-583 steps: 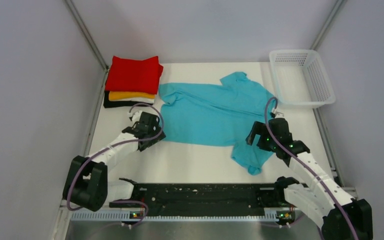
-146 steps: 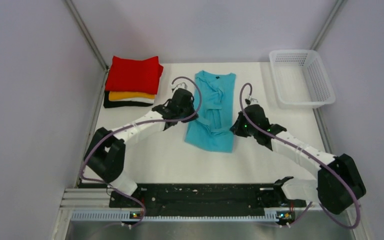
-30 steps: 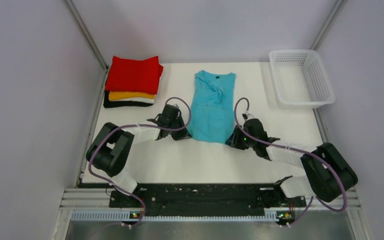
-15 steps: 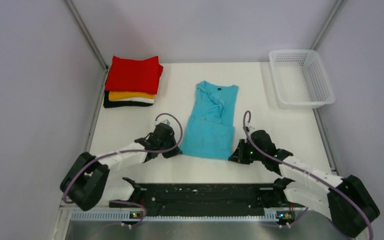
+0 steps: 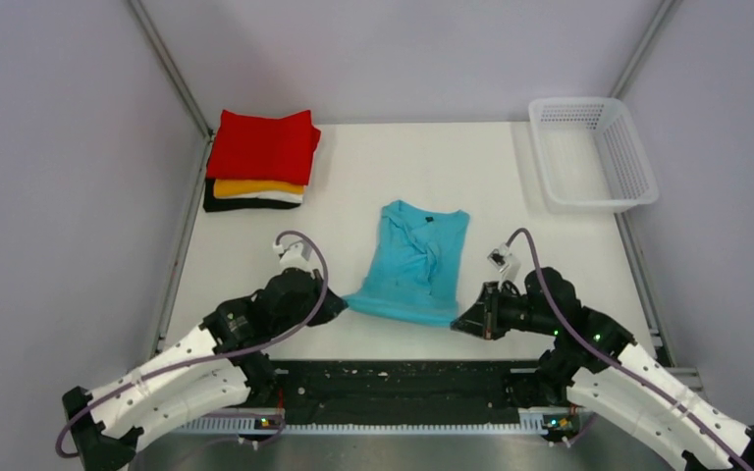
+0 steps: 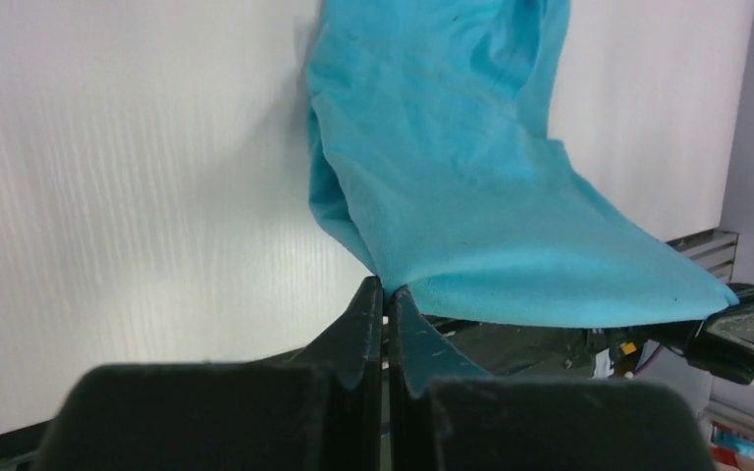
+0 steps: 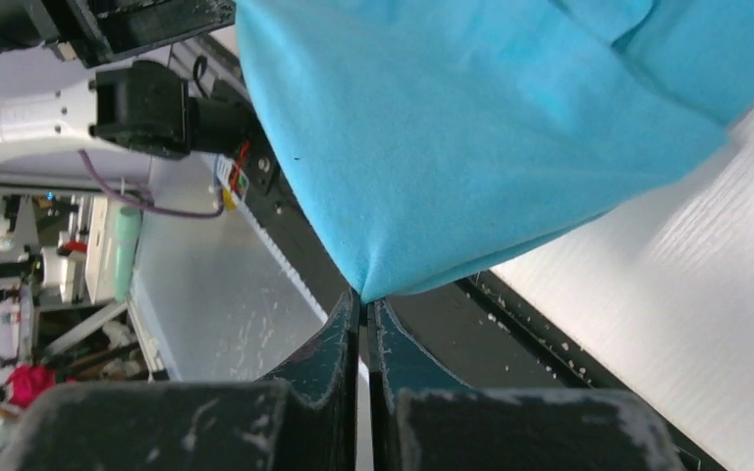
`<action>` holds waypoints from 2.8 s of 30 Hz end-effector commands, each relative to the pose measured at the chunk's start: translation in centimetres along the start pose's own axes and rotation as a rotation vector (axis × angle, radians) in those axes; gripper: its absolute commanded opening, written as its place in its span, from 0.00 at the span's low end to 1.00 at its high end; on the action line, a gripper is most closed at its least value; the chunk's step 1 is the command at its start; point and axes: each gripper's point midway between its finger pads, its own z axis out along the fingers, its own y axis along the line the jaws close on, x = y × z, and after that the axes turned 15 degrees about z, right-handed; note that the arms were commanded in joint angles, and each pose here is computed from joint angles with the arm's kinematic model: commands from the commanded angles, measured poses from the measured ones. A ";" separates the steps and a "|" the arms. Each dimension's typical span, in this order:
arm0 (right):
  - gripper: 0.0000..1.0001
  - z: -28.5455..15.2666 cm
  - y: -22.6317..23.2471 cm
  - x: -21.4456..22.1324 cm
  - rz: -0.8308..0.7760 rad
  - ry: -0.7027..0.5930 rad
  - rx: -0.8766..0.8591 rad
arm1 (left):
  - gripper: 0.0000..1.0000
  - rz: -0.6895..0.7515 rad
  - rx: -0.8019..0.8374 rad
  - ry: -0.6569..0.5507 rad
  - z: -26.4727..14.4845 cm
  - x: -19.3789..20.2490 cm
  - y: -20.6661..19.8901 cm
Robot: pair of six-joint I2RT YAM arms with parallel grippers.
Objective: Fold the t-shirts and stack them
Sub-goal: Fold the long partially folded tshirt into a neat square, then put the neatly folded tshirt into the corner of the board with the left arm
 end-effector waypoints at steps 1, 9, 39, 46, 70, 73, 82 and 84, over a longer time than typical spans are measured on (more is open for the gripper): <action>0.00 -1.4 0.9 -3.5 -0.062 -0.136 0.101 | 0.00 0.086 -0.051 -0.137 -0.2 -5.2 -1.4; 0.00 -2.5 0.0 -12.7 -0.131 -0.423 0.323 | 0.00 0.172 -0.157 -0.253 2.2 -14.6 -3.8; 0.00 4.4 -12.4 -31.0 0.056 -0.479 0.300 | 0.07 0.183 -0.235 -0.021 23.6 -24.9 1.4; 0.96 4.5 -11.6 -34.1 0.037 -0.505 0.306 | 0.98 0.175 -0.147 0.018 23.5 -25.2 0.5; 0.99 -0.5 -8.5 -21.3 0.073 -0.498 0.224 | 0.57 0.223 -0.159 0.407 25.1 -7.5 0.9; 0.99 -1.1 -8.1 -21.2 0.062 -0.513 0.223 | 0.38 0.274 -0.301 0.417 25.9 -6.4 1.6; 0.99 -2.2 -8.4 -20.6 0.030 -0.542 0.273 | 0.00 0.456 -0.823 0.243 23.5 -14.6 6.1; 0.99 -2.5 -8.4 -20.8 0.022 -0.558 0.280 | 0.00 0.483 -0.850 0.181 22.7 -17.6 6.4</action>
